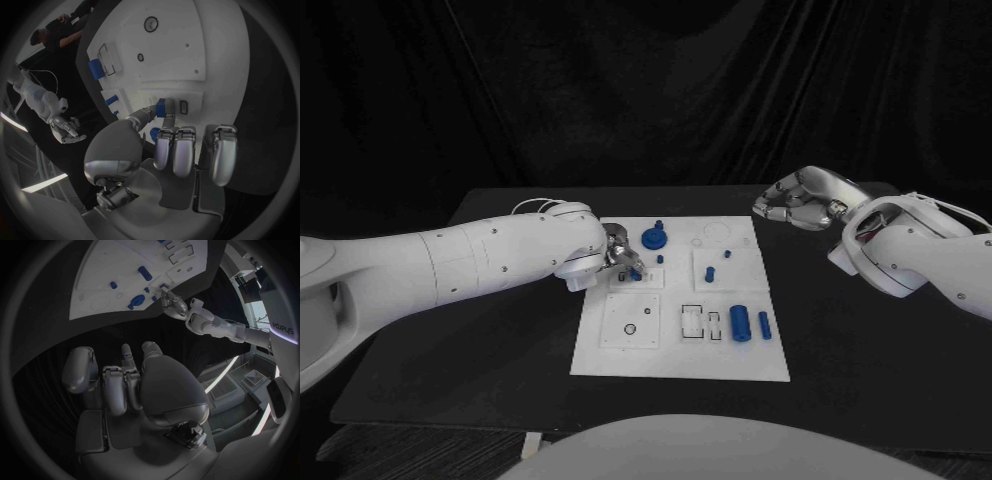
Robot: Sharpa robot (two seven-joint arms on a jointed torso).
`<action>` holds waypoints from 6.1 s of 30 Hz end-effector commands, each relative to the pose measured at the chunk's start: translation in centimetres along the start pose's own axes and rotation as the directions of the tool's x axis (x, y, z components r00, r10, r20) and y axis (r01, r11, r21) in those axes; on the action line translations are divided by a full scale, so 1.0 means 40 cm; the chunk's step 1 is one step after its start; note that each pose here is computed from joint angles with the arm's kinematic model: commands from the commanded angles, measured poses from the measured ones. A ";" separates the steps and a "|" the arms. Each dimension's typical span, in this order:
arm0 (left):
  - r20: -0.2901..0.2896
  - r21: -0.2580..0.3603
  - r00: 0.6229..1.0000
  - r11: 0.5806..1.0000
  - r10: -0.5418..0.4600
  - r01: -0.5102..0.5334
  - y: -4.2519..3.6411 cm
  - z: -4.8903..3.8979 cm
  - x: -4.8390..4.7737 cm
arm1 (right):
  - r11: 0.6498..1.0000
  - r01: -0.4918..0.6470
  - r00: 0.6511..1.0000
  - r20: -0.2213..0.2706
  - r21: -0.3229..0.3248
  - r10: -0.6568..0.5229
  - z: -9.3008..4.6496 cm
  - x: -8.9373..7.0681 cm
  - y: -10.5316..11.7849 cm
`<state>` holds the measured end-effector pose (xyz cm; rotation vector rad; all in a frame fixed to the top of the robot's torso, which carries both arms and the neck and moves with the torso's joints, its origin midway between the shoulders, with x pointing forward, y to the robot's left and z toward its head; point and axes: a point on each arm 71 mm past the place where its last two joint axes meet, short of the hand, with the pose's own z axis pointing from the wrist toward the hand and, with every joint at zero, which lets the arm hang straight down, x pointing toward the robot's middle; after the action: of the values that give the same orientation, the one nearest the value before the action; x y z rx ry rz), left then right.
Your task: Assemble the parts on the task board
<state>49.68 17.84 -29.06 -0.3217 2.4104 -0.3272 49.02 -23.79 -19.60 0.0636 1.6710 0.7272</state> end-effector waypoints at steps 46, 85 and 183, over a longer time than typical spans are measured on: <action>-0.041 -0.016 0.999 1.000 0.020 -0.020 0.004 0.014 0.015 | 0.999 0.000 0.999 -0.039 0.033 0.001 -0.004 0.018 -0.010; 0.121 0.074 0.987 0.991 0.103 -0.112 0.010 -0.024 0.023 | 0.999 0.001 0.999 -0.050 0.040 0.001 -0.005 0.023 -0.017; -0.224 0.017 0.960 0.985 0.170 -0.171 -0.029 -0.020 -0.065 | 0.998 0.002 0.996 -0.086 0.059 0.003 -0.003 0.040 -0.025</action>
<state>51.40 17.75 -26.55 -0.0773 2.5840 -0.3059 48.89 -23.91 -21.30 0.0724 1.7596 0.7034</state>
